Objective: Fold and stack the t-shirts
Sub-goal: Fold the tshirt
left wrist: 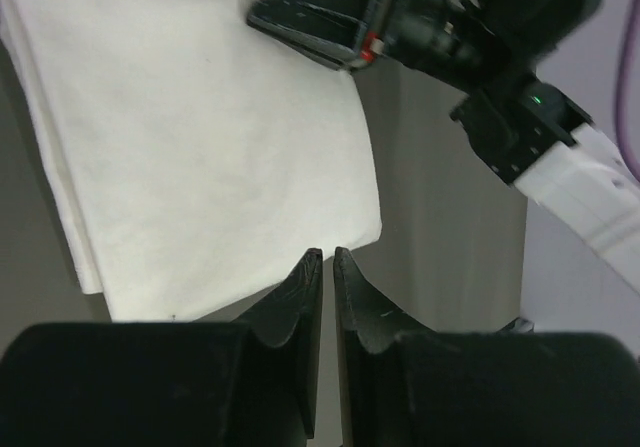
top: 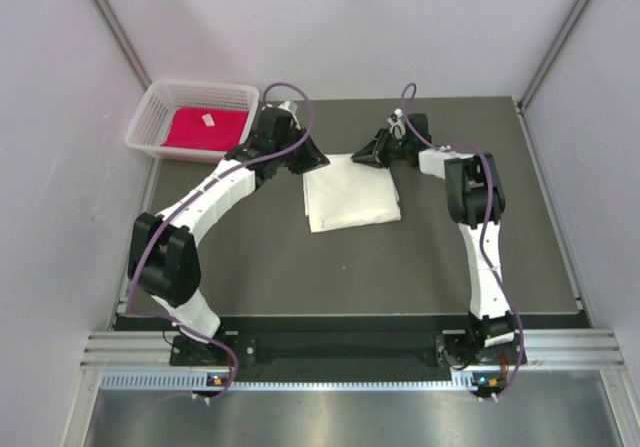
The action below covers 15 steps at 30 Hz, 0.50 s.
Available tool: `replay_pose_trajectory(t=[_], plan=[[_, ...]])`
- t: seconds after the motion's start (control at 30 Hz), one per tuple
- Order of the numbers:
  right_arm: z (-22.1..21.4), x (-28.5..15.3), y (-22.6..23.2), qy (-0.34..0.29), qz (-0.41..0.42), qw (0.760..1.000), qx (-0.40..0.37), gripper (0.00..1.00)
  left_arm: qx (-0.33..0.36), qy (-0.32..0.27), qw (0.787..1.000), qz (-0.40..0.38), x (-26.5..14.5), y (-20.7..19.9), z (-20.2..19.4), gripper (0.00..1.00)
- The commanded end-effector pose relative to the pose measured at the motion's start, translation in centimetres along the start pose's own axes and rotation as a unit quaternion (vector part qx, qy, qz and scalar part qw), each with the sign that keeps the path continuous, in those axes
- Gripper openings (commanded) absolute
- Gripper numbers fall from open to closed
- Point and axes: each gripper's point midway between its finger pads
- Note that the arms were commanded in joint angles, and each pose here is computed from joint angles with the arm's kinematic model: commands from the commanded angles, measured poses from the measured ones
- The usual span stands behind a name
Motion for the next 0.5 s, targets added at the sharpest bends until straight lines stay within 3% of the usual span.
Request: replay_pose_trajectory(t=[0.0,0.2,0.47], plan=[[3.9,0.9,1.0,-0.032,0.044,0.998,-0.025,0.18,0.078,-0.012,0.997,-0.026,-0.6,-3.0,0.8,0.14],[7.7,0.6,0.1,-0.056,0.053,0.997,-0.018,0.18,0.098,0.004,0.994,-0.042,1.7,-3.8,-0.2,0.14],[8.6,-3.8,3.6,-0.068,0.048,0.996,-0.016,0.19,0.066,-0.011,0.997,-0.048,8.5,-1.4,1.4,0.14]])
Point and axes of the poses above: each gripper's point midway between its finger pads, its own x axis out along the fingers, its own y axis along the line the jaws close on, z = x × y, and after that the axes turned 9 degrees about x, right-handed
